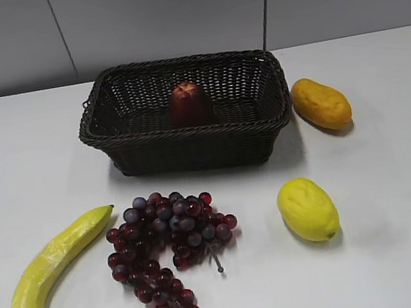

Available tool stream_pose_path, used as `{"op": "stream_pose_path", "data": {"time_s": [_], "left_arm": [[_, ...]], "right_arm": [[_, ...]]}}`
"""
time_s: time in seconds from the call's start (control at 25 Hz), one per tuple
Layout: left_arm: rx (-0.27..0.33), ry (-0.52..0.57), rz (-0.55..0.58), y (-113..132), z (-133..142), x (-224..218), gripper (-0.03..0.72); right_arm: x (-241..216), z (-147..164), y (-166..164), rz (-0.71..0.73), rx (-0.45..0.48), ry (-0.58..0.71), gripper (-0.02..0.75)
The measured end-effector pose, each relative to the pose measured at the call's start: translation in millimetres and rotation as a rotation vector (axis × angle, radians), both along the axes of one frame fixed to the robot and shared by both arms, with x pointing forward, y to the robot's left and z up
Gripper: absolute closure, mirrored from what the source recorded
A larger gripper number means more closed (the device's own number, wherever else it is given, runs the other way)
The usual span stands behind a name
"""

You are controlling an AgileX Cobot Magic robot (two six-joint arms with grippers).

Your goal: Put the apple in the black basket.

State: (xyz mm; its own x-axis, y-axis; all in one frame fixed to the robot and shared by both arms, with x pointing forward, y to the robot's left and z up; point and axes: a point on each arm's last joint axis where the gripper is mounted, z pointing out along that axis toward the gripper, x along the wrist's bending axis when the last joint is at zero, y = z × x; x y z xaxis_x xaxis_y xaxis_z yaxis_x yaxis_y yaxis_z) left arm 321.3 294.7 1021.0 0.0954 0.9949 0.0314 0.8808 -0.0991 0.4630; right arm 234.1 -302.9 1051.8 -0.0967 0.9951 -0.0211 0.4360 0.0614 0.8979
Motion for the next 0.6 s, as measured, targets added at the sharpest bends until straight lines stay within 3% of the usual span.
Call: {"op": "stream_pose_path", "data": {"time_s": [0.6], "left_arm": [[-0.051,-0.451,0.004,9,24,-62,0.107]], "right_arm": [[0,0,0,0.0,0.0,0.0,0.164]]}}
